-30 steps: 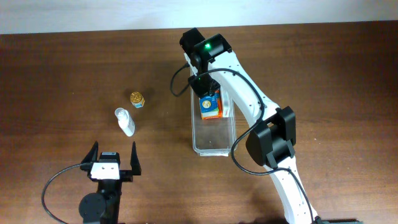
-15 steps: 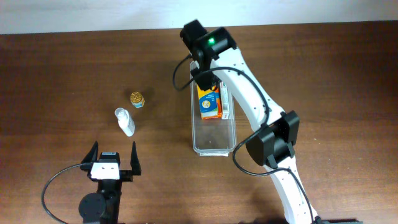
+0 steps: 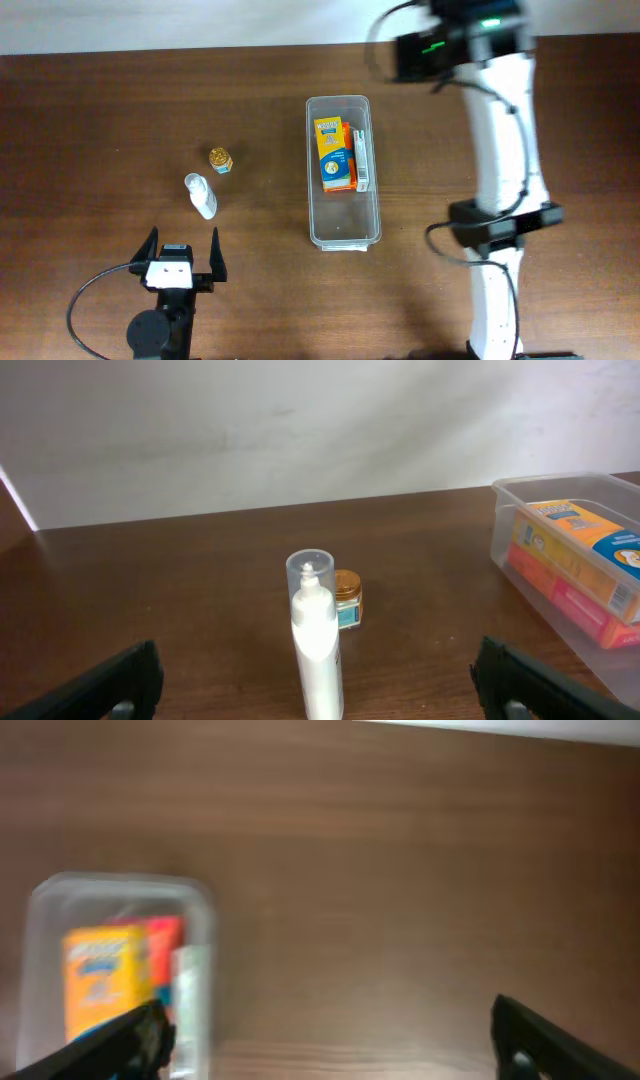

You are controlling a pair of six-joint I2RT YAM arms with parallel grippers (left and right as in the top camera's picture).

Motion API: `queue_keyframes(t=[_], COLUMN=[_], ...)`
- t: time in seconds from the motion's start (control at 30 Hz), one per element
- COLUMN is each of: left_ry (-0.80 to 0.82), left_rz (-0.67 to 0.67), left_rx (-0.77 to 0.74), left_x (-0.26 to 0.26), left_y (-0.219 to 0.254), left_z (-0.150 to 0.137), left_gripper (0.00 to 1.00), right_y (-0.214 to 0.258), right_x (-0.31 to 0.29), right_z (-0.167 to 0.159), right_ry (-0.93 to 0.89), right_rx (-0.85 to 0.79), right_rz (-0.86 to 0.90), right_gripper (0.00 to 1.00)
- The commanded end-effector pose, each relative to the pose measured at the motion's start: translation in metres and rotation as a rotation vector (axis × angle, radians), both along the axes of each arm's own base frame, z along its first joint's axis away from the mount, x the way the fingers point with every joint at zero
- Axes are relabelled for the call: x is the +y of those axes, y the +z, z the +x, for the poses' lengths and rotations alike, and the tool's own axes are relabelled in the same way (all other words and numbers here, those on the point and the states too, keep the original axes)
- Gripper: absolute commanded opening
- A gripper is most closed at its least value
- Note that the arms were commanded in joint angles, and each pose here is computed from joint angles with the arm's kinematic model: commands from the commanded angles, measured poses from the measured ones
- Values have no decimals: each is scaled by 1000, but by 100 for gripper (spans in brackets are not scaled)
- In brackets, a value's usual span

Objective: Pack container
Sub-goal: 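Open the right gripper and raise the right arm away from the container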

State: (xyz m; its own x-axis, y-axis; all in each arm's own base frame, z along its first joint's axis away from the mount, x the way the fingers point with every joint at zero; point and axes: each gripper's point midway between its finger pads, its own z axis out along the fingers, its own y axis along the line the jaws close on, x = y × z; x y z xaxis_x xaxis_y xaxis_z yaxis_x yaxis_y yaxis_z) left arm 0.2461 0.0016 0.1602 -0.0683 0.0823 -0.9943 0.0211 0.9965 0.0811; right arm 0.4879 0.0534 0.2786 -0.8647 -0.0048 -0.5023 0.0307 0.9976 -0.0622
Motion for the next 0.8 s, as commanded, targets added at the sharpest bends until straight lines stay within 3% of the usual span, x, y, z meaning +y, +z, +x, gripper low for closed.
queue_keyframes(t=[0.0,0.37,0.77], left_ry=[-10,-10,18], left_rz=[9,9,27], left_rx=[0,0,-47], left_x=[-1,-1,4], left_y=[-2,-2,10], left_z=[0,0,0], left_gripper=[99,99,99], right_y=[-4,-47,-61], right_x=[-32,-135,-170], right_z=[-2,-14,-25], right_ry=[-64,-282,-361], right_rx=[32,170,217], right_rz=[97,130,143], right_gripper=[99,98,98])
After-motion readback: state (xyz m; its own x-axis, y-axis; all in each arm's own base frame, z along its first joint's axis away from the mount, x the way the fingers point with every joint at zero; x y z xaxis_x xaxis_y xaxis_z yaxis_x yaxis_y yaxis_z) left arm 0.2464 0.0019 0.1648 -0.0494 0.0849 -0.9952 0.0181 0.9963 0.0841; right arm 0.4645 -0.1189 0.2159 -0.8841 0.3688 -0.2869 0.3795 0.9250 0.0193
